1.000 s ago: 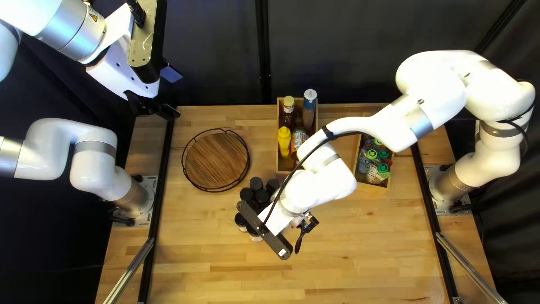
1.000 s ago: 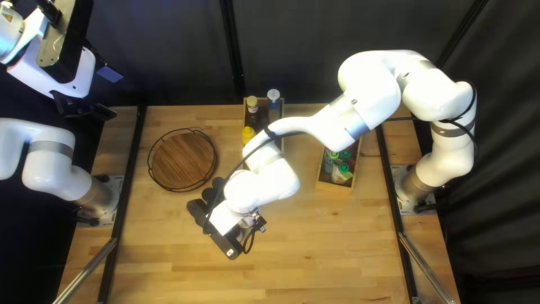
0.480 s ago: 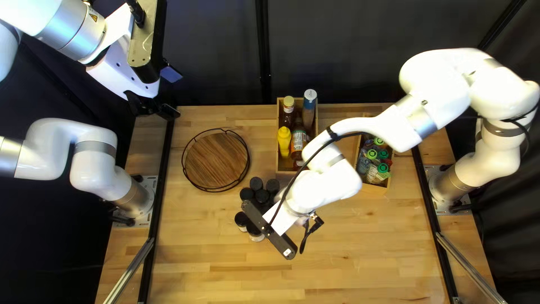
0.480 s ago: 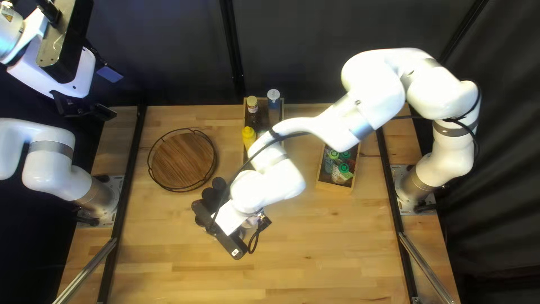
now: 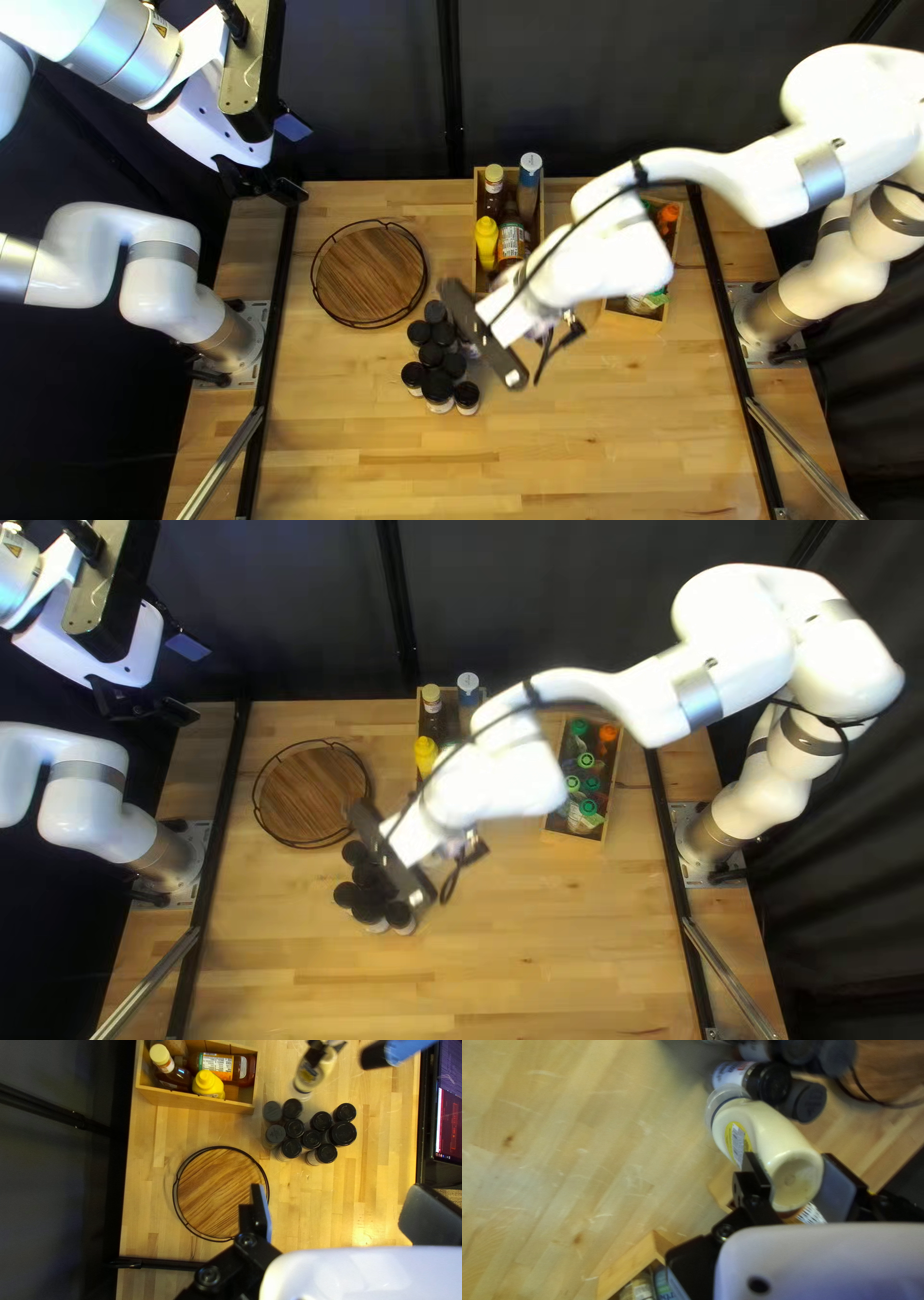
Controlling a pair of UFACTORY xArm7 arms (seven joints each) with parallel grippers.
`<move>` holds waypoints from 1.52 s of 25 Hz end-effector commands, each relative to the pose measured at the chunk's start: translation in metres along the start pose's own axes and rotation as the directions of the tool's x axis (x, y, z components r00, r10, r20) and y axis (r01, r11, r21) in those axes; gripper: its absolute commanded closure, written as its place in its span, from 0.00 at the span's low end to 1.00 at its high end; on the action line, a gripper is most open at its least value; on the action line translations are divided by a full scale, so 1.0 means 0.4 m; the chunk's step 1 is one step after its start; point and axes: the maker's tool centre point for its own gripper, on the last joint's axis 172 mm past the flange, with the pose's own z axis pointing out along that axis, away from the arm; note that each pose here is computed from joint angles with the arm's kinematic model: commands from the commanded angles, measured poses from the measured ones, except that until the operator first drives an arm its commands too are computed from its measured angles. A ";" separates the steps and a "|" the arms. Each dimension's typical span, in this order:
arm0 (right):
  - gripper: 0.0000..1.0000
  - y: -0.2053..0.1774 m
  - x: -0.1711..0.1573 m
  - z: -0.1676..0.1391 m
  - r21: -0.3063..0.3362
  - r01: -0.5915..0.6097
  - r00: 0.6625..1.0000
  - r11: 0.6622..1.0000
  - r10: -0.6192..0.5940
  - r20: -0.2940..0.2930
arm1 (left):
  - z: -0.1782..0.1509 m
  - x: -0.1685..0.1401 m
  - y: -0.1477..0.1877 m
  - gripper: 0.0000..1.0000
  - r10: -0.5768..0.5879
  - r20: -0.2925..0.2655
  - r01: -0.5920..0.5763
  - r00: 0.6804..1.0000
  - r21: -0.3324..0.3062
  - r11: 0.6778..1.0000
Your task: Separate condiments, baby food and spices and place it in 3 different racks/containers
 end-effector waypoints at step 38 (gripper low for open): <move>1.00 0.142 -0.133 0.106 -0.175 -0.174 0.960 0.969 0.207 0.189 | 0.000 0.000 0.000 0.00 0.000 0.000 0.000 1.000 0.000 1.000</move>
